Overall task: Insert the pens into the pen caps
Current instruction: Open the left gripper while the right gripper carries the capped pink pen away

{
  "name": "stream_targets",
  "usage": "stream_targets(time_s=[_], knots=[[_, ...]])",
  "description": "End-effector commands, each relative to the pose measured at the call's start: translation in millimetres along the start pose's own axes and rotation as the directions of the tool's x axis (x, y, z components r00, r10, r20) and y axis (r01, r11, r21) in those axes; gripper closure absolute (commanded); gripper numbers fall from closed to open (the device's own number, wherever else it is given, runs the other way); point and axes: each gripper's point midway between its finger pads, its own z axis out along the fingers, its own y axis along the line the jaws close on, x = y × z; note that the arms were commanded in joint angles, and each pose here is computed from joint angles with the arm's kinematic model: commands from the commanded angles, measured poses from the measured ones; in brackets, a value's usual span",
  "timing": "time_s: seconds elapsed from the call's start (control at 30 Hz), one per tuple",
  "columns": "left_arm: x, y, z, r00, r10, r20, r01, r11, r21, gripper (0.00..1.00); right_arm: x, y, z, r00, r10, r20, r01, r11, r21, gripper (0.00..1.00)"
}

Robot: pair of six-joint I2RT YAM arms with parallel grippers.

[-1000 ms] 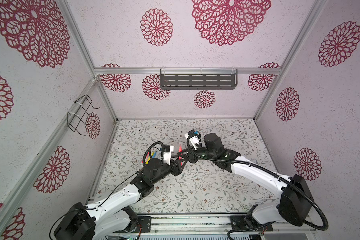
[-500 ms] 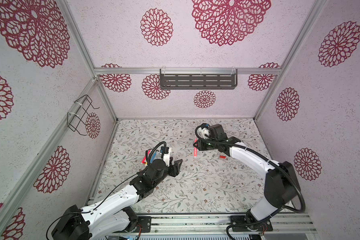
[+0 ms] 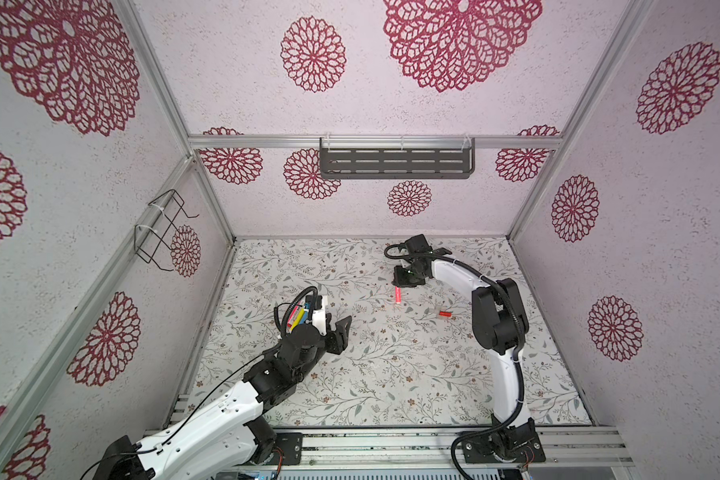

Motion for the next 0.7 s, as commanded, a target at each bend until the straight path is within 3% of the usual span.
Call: stream_targets(time_s=[0.0, 0.5, 0.6, 0.67], knots=[[5.7, 7.6, -3.5, 1.000, -0.008, -0.003, 0.008, 1.000, -0.031, 0.37, -11.3, -13.3, -8.5, 1.000, -0.024, -0.002, 0.024, 0.999, 0.043, 0.96], [0.5, 10.7, -8.6, 1.000, -0.012, 0.018, 0.013, 0.999, -0.042, 0.37, -55.9, -39.9, 17.1, 0.998, 0.033, 0.059, -0.036, 0.998, 0.057, 0.90], [0.0, 12.3, -10.9, 1.000, -0.016, 0.022, 0.017, 0.999, -0.046, 0.37, -59.2, -39.4, 20.3, 0.997, 0.042, 0.065, -0.045, 0.998, 0.049, 0.80], [0.0, 13.0, -12.3, 1.000, -0.018, 0.024, 0.020, 0.999, -0.046, 0.37, -61.0, -39.4, 19.3, 0.996, 0.049, 0.072, -0.052, 0.997, 0.050, 0.65]])
